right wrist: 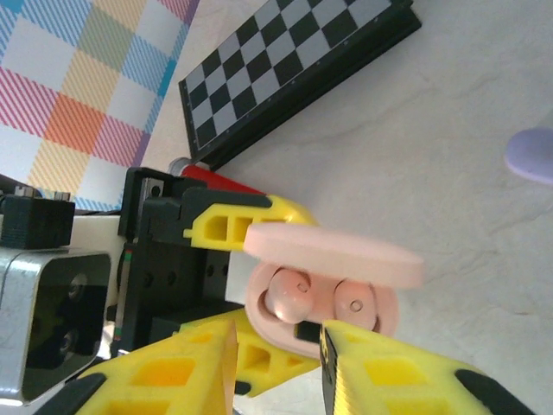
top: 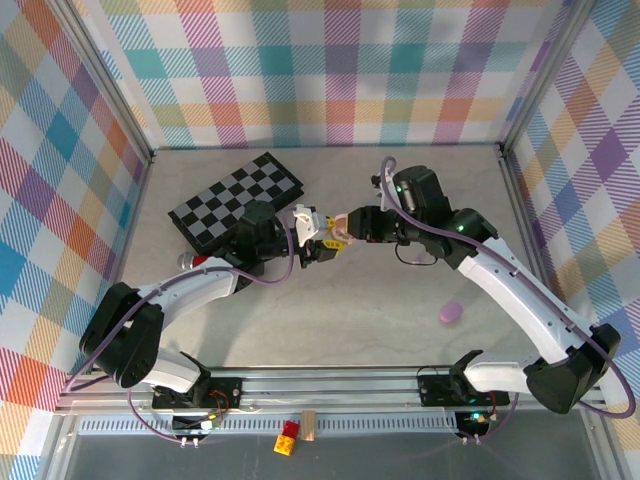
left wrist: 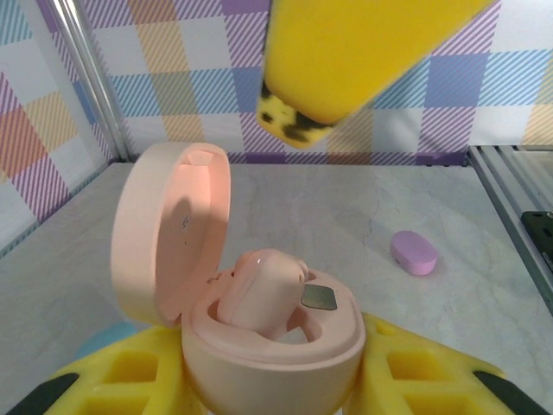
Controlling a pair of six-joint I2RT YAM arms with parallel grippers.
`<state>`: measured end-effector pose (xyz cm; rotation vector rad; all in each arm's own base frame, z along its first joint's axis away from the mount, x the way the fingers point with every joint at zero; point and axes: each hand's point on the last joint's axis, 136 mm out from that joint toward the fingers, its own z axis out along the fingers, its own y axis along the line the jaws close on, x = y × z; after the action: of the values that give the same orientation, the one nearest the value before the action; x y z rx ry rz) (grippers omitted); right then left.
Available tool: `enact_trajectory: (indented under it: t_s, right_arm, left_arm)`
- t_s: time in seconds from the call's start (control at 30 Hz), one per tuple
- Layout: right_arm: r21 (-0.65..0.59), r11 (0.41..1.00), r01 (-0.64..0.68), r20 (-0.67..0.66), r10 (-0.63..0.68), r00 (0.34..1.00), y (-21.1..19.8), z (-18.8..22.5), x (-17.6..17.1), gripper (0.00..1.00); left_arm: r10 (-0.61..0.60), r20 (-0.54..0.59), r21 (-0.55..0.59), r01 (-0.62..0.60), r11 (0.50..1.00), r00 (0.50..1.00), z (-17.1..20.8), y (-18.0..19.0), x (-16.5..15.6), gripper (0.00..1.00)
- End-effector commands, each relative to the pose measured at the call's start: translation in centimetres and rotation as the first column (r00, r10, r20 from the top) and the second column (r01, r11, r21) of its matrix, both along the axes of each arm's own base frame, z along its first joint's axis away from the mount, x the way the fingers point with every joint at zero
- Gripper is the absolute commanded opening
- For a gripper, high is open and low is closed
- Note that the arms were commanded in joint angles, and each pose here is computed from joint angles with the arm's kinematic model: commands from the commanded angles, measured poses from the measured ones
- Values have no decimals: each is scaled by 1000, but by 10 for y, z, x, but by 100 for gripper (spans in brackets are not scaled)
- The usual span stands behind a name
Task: Insert the wireless bluetooth earbuds into the charging case
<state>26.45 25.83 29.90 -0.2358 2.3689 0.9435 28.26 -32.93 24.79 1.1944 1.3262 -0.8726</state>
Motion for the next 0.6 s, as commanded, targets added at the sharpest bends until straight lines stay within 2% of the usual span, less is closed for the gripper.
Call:
enact_trajectory:
  t_s: [0.0, 0.57]
  right_arm:
    - [50, 999, -7, -61, 10, 998, 8, 6, -5, 31]
    - [48, 999, -1, -99, 5, 995, 21, -9, 11, 32]
  left_arm:
    - [22, 62, -40, -19, 999, 998, 17, 1, 4, 35]
    - [4, 82, -34, -1, 999, 997, 19, 1, 0, 36]
